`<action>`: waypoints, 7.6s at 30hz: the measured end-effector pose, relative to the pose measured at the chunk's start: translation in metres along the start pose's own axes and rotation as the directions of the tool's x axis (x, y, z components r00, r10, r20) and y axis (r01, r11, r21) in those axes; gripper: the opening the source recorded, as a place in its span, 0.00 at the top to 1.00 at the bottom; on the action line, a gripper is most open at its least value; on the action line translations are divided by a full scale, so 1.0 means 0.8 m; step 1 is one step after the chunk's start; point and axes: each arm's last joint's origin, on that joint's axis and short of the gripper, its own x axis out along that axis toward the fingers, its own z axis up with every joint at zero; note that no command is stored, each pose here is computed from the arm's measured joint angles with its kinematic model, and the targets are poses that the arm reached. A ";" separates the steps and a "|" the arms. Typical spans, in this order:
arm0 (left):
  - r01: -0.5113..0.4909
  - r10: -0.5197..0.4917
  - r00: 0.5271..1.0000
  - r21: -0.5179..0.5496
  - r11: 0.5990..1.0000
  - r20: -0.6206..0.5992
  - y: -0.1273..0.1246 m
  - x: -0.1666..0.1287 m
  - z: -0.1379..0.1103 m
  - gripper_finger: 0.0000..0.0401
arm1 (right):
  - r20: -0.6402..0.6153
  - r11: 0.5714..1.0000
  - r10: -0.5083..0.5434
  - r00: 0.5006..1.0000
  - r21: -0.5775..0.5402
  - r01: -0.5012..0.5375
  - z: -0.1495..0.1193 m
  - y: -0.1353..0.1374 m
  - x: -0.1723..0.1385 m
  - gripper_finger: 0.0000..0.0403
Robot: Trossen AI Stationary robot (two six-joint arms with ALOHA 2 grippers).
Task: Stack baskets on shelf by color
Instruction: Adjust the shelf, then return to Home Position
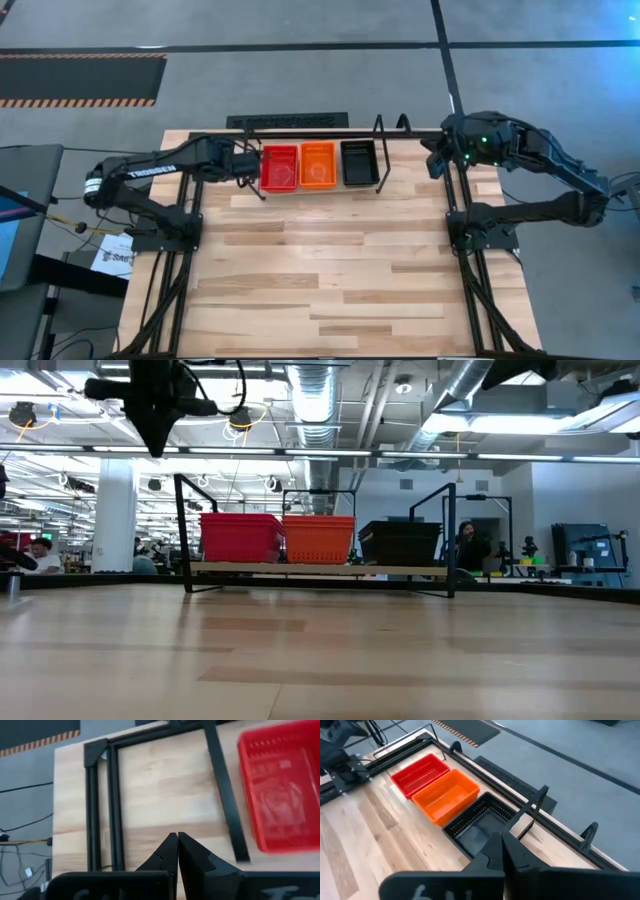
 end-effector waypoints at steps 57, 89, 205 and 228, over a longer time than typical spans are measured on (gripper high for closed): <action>0.330 -0.331 0.944 -0.094 0.939 0.012 -0.012 0.081 0.076 1.00 | 0.011 0.995 0.067 0.998 -0.073 -0.066 0.002 0.016 0.004 1.00; 0.224 -0.223 0.972 0.001 0.975 -0.074 0.000 0.081 0.060 1.00 | -0.338 0.937 -0.341 0.878 -0.195 0.289 -0.026 0.024 0.078 1.00; 0.673 -0.793 0.565 0.428 0.603 0.227 0.032 0.123 -0.088 1.00 | 0.603 0.692 0.639 0.477 -0.181 -0.699 -0.169 -0.047 -0.037 1.00; 0.851 -0.964 0.264 0.464 0.246 0.027 0.029 0.093 -0.101 1.00 | 0.506 0.681 0.665 0.550 -0.108 -0.724 -0.184 -0.041 -0.014 1.00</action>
